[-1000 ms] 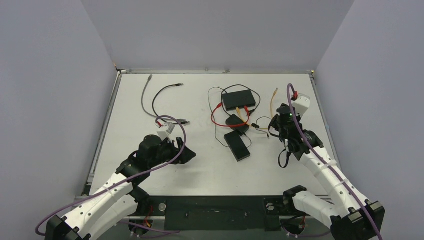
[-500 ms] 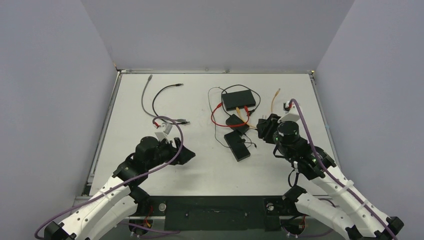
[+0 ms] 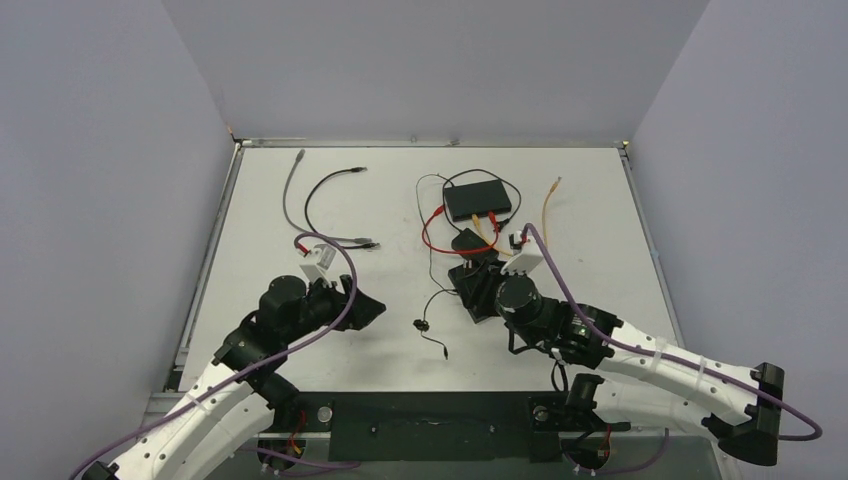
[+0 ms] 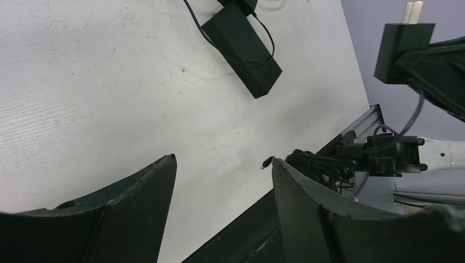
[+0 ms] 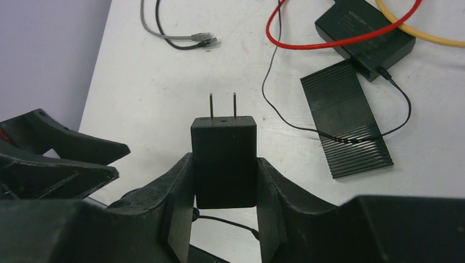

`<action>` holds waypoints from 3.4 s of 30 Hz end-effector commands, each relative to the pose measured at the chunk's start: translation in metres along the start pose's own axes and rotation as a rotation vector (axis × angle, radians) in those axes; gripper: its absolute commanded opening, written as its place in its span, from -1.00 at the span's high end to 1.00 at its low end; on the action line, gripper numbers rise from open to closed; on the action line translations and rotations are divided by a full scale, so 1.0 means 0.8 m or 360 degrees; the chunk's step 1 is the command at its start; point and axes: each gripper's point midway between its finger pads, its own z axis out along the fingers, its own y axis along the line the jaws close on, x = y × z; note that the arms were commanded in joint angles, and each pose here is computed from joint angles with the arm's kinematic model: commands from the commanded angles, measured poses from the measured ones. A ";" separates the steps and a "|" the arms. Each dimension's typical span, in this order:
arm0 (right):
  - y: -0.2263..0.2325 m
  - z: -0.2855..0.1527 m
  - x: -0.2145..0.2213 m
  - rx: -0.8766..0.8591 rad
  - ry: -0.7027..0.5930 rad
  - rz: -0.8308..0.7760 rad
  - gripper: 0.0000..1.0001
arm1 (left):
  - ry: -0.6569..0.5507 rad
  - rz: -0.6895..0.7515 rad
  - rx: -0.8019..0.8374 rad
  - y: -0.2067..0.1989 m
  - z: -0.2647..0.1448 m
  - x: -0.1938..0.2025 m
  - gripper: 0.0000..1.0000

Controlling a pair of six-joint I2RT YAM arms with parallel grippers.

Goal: Insert the plug into the switch port
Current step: Pick up the power from the center of the board, then place the power at the center of the board.

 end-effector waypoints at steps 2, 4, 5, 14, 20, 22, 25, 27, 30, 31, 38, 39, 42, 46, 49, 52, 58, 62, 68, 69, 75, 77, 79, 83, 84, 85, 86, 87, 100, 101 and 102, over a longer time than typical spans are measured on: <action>-0.042 0.020 0.018 0.0235 -0.0095 0.0073 1.00 | -0.0086 0.0043 0.0022 -0.013 -0.013 -0.021 -0.24; -0.067 0.022 0.033 0.0340 -0.0067 0.0034 1.00 | -0.0079 0.0045 0.0019 -0.012 -0.014 -0.020 -0.24; -0.078 0.021 0.040 0.0384 -0.0053 0.0010 1.00 | -0.0081 0.0045 0.0022 -0.012 -0.014 -0.020 -0.24; -0.166 -0.001 0.080 0.0734 0.0058 -0.0171 1.00 | -0.0062 0.0049 0.0045 -0.015 -0.008 -0.018 -0.24; -0.193 -0.013 0.095 0.0831 0.0120 -0.0224 1.00 | -0.0060 0.0043 0.0065 -0.016 -0.003 -0.019 -0.24; -0.197 -0.014 0.099 0.0844 0.0137 -0.0236 1.00 | -0.0053 0.0038 0.0076 -0.017 -0.001 -0.018 -0.24; -0.197 -0.013 0.099 0.0856 0.0149 -0.0259 1.00 | -0.0034 0.0029 0.0084 -0.018 0.002 -0.016 -0.24; -0.201 -0.013 0.096 0.0889 0.0135 -0.0278 1.00 | -0.0028 0.0028 0.0087 -0.019 0.003 -0.015 -0.24; -0.216 -0.011 0.096 0.0983 0.0161 -0.0302 1.00 | -0.0027 0.0029 0.0096 -0.020 0.003 -0.016 -0.24; -0.221 -0.010 0.100 0.1016 0.0185 -0.0323 1.00 | -0.0025 0.0029 0.0097 -0.021 0.003 -0.016 -0.24; -0.251 -0.008 0.107 0.1186 0.0231 -0.0293 1.00 | -0.0013 0.0034 0.0098 -0.019 0.003 -0.013 -0.24; -0.255 -0.007 0.106 0.1205 0.0233 -0.0265 0.96 | -0.0013 0.0035 0.0101 -0.020 0.003 -0.013 -0.24; -0.266 -0.007 0.106 0.1248 0.0238 -0.0245 0.80 | -0.0005 0.0034 0.0112 -0.021 0.004 -0.012 -0.24; -0.272 -0.003 0.109 0.1265 0.0264 -0.0224 0.61 | -0.0002 0.0037 0.0116 -0.021 0.004 -0.011 -0.24; -0.271 0.000 0.111 0.1260 0.0279 -0.0211 0.47 | 0.0002 0.0037 0.0120 -0.022 0.004 -0.011 -0.24; -0.275 0.000 0.114 0.1277 0.0290 -0.0211 0.35 | 0.0009 0.0040 0.0128 -0.023 0.004 -0.009 -0.24; -0.276 0.002 0.113 0.1287 0.0303 -0.0204 0.01 | 0.0021 0.0041 0.0142 -0.024 0.003 -0.008 -0.24; -0.269 0.003 0.105 0.1258 0.0292 -0.0204 -0.19 | 0.0029 0.0043 0.0149 -0.026 0.002 -0.007 -0.24; -0.243 0.003 0.079 0.1130 0.0270 -0.0249 -0.22 | 0.0034 0.0051 0.0150 -0.028 -0.001 -0.008 -0.24; -0.239 0.002 0.075 0.1101 0.0276 -0.0281 -0.22 | 0.0036 0.0052 0.0149 -0.028 -0.002 -0.008 -0.24; -0.206 -0.009 0.064 0.0837 0.0319 -0.0321 -0.15 | 0.0034 0.0065 0.0143 -0.030 -0.006 -0.010 -0.25; -0.198 -0.013 0.070 0.0755 0.0369 -0.0318 -0.09 | 0.0029 0.0066 0.0138 -0.030 -0.007 -0.012 -0.25; -0.189 -0.018 0.084 0.0683 0.0436 -0.0331 -0.02 | 0.0026 0.0069 0.0137 -0.030 -0.007 -0.013 -0.25; -0.173 -0.026 0.117 0.0591 0.0568 -0.0399 0.13 | 0.0027 0.0073 0.0128 -0.030 -0.007 -0.014 -0.25; -0.172 -0.027 0.121 0.0598 0.0580 -0.0393 0.17 | 0.0029 0.0074 0.0126 -0.030 -0.007 -0.014 -0.25; -0.172 -0.030 0.129 0.0603 0.0613 -0.0424 0.21 | 0.0033 0.0074 0.0122 -0.029 -0.006 -0.014 -0.25; -0.174 -0.031 0.133 0.0616 0.0626 -0.0419 0.33 | 0.0034 0.0075 0.0120 -0.029 -0.006 -0.014 -0.25; -0.177 -0.034 0.140 0.0633 0.0657 -0.0441 0.41 | 0.0038 0.0074 0.0117 -0.028 -0.006 -0.013 -0.25; -0.204 -0.057 0.204 0.0714 0.0920 -0.0499 1.00 | 0.0047 0.0076 0.0097 -0.024 -0.004 -0.012 -0.25; -0.202 -0.055 0.209 0.0702 0.0930 -0.0494 1.00 | 0.0047 0.0076 0.0097 -0.024 -0.004 -0.012 -0.25; -0.198 -0.054 0.215 0.0682 0.0952 -0.0500 1.00 | 0.0047 0.0076 0.0096 -0.024 -0.004 -0.012 -0.25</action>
